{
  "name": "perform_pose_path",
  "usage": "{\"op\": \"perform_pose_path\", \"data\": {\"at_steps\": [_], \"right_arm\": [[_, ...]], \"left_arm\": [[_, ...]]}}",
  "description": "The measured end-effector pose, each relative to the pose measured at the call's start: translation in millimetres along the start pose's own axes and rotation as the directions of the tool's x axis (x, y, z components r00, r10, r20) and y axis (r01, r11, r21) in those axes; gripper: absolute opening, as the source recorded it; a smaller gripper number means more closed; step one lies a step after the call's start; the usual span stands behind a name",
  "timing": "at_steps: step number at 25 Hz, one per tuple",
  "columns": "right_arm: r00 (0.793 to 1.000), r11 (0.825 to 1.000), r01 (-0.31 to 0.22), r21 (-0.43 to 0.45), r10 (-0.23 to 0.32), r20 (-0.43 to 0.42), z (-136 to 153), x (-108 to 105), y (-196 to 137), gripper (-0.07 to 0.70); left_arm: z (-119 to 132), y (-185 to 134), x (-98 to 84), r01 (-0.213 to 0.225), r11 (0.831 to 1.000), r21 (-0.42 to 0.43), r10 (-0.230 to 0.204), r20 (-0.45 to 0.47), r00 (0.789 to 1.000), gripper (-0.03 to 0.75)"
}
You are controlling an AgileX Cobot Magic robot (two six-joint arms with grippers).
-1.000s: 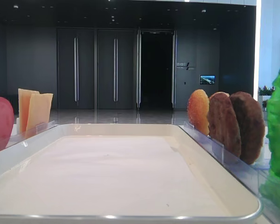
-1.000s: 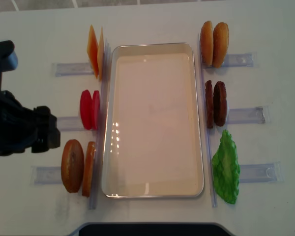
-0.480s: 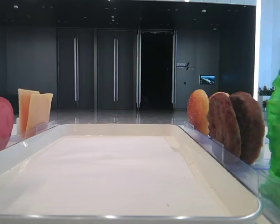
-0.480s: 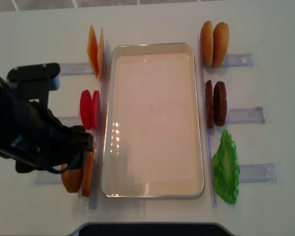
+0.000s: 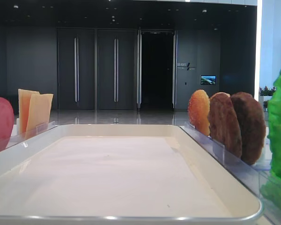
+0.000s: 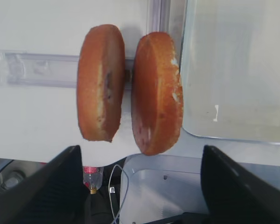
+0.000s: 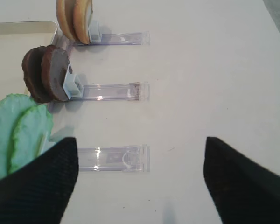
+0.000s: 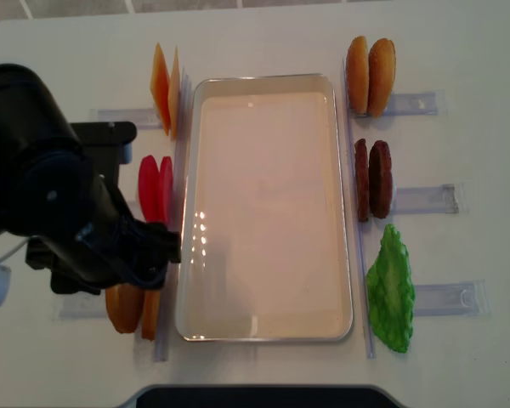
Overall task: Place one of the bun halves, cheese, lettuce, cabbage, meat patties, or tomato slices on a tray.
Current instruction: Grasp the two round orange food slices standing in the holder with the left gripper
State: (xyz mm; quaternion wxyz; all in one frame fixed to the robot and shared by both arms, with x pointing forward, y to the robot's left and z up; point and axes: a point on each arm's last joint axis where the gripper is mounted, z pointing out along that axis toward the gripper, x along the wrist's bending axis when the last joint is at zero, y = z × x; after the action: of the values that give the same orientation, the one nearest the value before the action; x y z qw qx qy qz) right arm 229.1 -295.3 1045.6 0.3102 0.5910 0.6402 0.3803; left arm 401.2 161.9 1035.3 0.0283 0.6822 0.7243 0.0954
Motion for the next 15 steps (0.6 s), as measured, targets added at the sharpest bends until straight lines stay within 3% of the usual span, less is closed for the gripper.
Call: {"op": "perform_pose_path", "data": {"at_steps": [15], "right_arm": [[1.0,1.0,0.0,0.0,0.0,0.0,0,0,0,0.555]], "left_arm": [[35,12,-25.4,-0.026,0.999,0.036,0.027,-0.019,0.999,0.572]]}}
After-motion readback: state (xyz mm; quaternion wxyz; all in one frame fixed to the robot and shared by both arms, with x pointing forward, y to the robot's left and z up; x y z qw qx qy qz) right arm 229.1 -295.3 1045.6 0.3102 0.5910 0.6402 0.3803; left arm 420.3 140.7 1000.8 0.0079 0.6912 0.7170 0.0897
